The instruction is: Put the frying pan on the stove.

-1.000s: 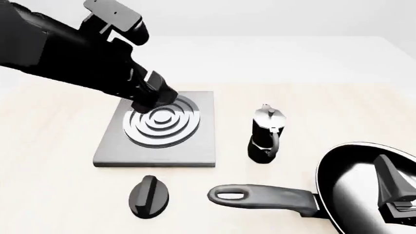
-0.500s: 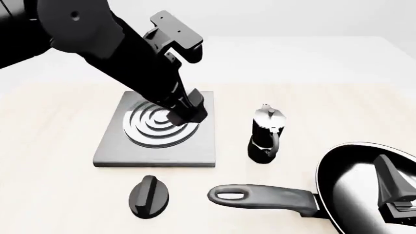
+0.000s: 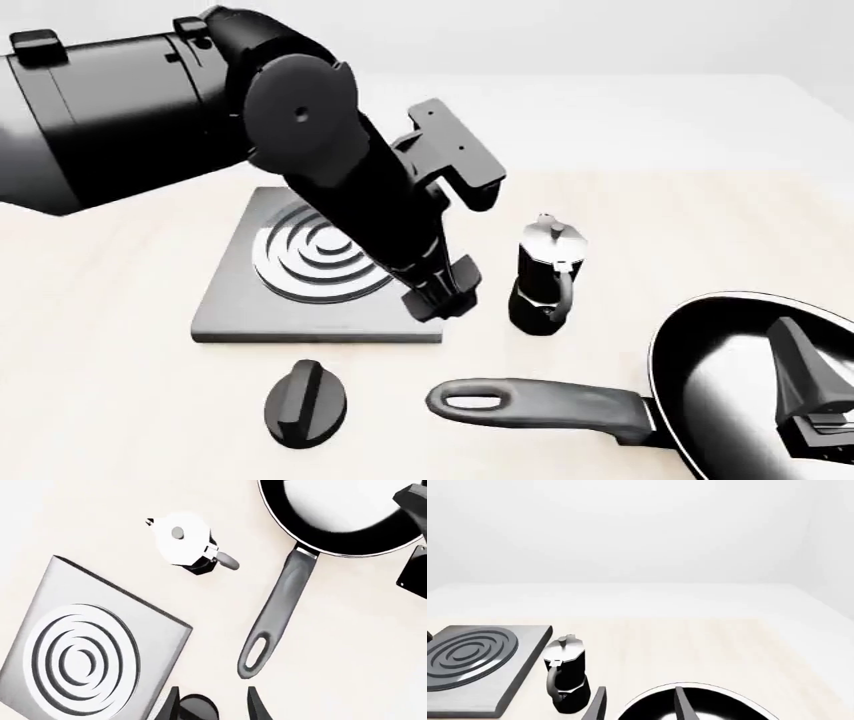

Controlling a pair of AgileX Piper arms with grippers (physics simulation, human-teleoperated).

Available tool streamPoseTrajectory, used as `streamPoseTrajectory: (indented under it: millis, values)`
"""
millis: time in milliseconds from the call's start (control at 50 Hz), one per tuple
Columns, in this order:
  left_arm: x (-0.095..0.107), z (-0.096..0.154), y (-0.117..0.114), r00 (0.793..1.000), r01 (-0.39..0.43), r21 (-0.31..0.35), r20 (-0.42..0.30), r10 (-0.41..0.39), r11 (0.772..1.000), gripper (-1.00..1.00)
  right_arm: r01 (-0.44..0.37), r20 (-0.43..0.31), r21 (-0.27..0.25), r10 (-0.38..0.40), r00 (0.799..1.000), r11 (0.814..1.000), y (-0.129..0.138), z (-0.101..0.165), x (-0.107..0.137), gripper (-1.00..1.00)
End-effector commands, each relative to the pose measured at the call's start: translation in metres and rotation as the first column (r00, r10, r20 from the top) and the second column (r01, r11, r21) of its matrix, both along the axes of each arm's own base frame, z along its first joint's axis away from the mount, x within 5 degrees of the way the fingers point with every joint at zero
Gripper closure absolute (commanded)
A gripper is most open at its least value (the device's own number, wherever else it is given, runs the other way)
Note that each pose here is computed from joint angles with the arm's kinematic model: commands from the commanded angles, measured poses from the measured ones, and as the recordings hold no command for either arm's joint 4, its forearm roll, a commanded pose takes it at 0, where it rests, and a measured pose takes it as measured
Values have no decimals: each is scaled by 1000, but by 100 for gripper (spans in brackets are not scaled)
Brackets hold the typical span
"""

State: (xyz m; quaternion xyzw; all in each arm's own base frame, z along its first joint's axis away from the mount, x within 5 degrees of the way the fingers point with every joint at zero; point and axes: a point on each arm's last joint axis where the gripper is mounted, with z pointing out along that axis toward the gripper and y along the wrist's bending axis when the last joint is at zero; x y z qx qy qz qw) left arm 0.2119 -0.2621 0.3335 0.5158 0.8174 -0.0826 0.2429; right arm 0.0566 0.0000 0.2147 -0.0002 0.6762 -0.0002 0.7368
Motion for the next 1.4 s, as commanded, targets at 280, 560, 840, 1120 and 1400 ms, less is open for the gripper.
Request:
streamPoseTrajectory:
  millis: [280, 560, 840, 1120, 1400]
  values:
    - [-19, -26, -31, 980, 197, 94, -14, -197, 976, -100, 0, 0, 1, 0, 1000, 1000, 0, 0, 0, -100]
    - [-24, -33, -46, 967, 253, 102, -7, -254, 962, -100, 0, 0, 0, 0, 1000, 1000, 0, 0, 0, -100]
    - [-28, -40, -62, 961, 277, 93, -2, -278, 957, -100, 0, 0, 1, 0, 1000, 1000, 0, 0, 0, -100]
    - [-32, -50, -78, 956, 293, 83, 1, -294, 953, -100, 0, 0, 1, 0, 1000, 1000, 0, 0, 0, -100]
    - [-33, -73, -87, 954, 298, 80, -3, -299, 951, -100, 0, 0, 1, 0, 1000, 1000, 0, 0, 0, -100]
